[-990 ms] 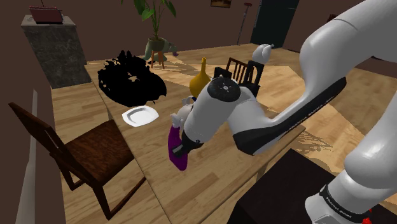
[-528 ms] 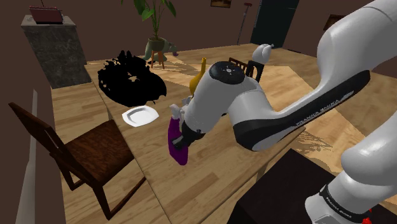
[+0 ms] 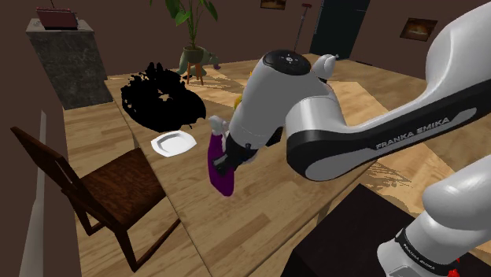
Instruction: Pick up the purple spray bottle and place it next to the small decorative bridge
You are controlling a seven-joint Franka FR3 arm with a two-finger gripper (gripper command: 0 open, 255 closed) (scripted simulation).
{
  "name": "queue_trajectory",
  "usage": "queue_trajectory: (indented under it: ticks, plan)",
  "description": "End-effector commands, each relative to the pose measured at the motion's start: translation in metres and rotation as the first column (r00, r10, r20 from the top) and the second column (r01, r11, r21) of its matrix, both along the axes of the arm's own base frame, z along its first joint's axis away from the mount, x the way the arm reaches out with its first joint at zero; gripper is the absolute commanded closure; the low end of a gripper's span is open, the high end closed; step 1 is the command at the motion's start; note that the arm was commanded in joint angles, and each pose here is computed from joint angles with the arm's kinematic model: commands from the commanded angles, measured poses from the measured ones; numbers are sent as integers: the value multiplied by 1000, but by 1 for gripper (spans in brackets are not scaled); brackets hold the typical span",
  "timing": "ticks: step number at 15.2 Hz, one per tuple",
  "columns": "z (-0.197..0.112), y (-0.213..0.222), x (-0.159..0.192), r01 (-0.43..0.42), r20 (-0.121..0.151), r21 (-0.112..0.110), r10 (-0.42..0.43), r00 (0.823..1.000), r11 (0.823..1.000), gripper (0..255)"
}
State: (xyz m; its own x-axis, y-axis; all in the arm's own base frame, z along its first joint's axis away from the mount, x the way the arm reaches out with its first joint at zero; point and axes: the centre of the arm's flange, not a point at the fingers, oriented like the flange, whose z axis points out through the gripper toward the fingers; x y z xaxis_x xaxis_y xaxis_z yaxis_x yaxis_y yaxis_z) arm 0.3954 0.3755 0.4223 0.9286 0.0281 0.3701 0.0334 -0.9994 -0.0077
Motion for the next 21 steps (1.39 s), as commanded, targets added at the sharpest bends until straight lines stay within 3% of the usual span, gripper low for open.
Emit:
queue_trajectory:
  ticks: [1,21]
  plan:
    - [10,1,0,0,-1,1,0,1000,1000,255]
    - [116,1,0,0,-1,1,0,1000,1000,255]
